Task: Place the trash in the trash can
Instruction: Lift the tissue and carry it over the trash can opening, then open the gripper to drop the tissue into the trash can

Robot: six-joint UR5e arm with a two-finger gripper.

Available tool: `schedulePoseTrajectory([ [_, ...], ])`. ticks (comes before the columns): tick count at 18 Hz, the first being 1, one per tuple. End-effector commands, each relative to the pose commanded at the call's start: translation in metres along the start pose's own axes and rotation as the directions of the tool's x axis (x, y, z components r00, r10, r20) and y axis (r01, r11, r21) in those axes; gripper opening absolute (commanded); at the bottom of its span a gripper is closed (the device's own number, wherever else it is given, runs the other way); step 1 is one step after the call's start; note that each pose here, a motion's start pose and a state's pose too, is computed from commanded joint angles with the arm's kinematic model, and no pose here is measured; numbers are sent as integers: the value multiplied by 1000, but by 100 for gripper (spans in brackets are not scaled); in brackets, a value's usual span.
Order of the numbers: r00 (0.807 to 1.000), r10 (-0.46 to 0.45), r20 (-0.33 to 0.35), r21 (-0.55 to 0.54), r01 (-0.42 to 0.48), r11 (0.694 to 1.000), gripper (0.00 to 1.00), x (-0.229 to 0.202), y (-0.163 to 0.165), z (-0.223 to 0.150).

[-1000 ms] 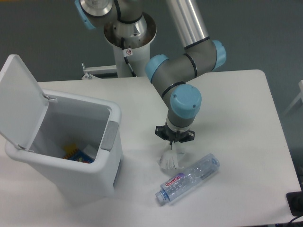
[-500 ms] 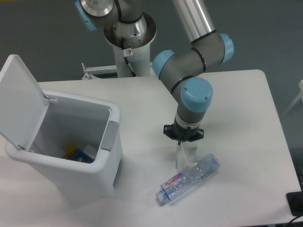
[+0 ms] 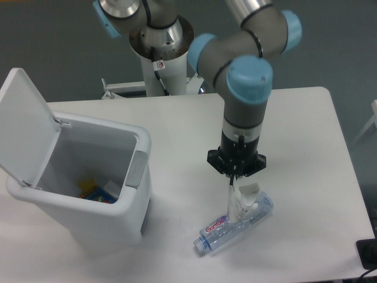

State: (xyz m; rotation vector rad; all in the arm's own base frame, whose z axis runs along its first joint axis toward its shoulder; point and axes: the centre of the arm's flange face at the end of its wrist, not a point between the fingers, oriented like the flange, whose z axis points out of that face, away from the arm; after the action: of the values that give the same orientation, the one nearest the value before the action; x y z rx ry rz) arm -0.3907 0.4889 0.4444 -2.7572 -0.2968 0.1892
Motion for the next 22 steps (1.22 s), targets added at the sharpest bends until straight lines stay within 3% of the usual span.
schedulePoseTrajectory([
  [4, 1000, 28, 1, 130, -28, 991, 0, 18, -15, -63],
  [5, 999, 50, -6, 188, -48, 981, 0, 35, -17, -92],
  [7, 997, 73, -2, 234, -70, 970, 0, 56, -20, -120],
  [9, 991, 135, -6, 285, -128, 950, 0, 102, -27, -151],
  [13, 974, 224, -28, 305, -205, 930, 0, 161, -30, -164],
  [17, 957, 283, -58, 295, -254, 921, 1, 191, -28, -151],
  [18, 953, 295, -70, 294, -263, 919, 24, 199, -28, -147],
  [19, 947, 308, -88, 284, -272, 919, 34, 209, -26, -139],
  [22, 945, 305, -117, 269, -266, 926, 78, 214, -19, -127],
])
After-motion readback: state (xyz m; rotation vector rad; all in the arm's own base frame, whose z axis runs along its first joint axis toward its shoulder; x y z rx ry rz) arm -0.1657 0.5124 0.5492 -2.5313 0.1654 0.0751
